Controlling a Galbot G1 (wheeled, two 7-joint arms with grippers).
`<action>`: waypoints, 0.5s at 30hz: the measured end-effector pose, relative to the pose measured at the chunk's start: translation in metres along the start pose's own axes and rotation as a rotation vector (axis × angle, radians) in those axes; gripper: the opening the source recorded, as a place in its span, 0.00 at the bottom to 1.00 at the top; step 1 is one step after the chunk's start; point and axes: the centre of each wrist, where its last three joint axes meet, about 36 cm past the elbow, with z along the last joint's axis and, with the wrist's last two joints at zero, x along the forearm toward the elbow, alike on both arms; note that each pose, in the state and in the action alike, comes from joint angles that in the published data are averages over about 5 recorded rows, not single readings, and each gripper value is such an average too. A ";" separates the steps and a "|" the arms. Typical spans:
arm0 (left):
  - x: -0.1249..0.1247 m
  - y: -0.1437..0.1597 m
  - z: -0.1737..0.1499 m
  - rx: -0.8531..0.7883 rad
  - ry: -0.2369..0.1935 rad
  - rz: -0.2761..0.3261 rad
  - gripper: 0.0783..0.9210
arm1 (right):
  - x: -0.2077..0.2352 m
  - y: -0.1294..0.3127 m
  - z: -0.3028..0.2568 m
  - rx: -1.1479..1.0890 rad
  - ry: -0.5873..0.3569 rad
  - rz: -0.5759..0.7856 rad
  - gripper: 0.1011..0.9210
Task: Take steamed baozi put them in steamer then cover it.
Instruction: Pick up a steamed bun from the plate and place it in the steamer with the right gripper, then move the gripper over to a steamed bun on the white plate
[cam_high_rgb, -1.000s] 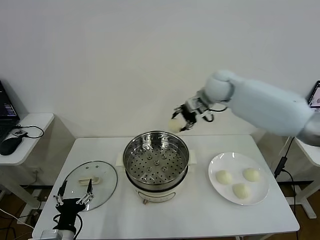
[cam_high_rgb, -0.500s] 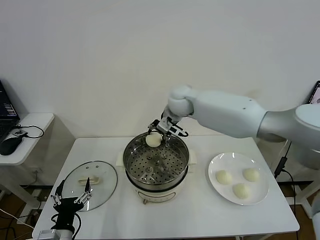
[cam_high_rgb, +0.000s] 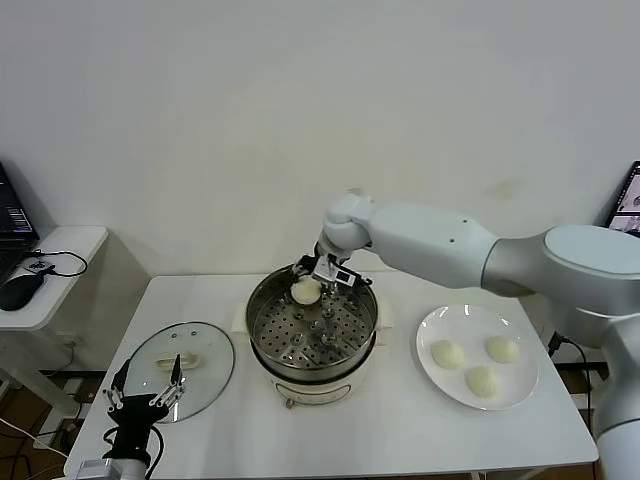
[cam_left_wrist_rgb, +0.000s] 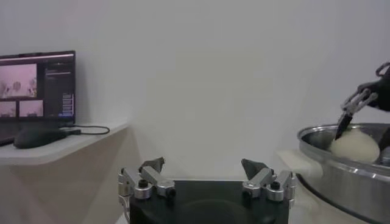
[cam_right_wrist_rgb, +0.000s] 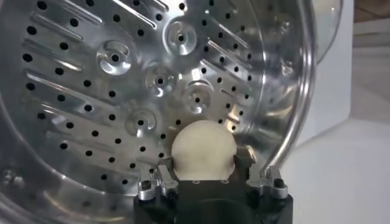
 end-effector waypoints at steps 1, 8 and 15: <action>0.000 0.000 0.000 0.001 0.000 0.000 0.88 | 0.000 0.000 0.000 0.003 0.000 0.000 0.75; 0.001 -0.002 -0.001 0.005 -0.003 0.001 0.88 | 0.012 0.000 0.004 -0.019 0.004 0.009 0.88; 0.002 0.000 -0.008 -0.002 -0.008 0.002 0.88 | 0.062 0.006 0.008 -0.209 0.020 0.031 0.88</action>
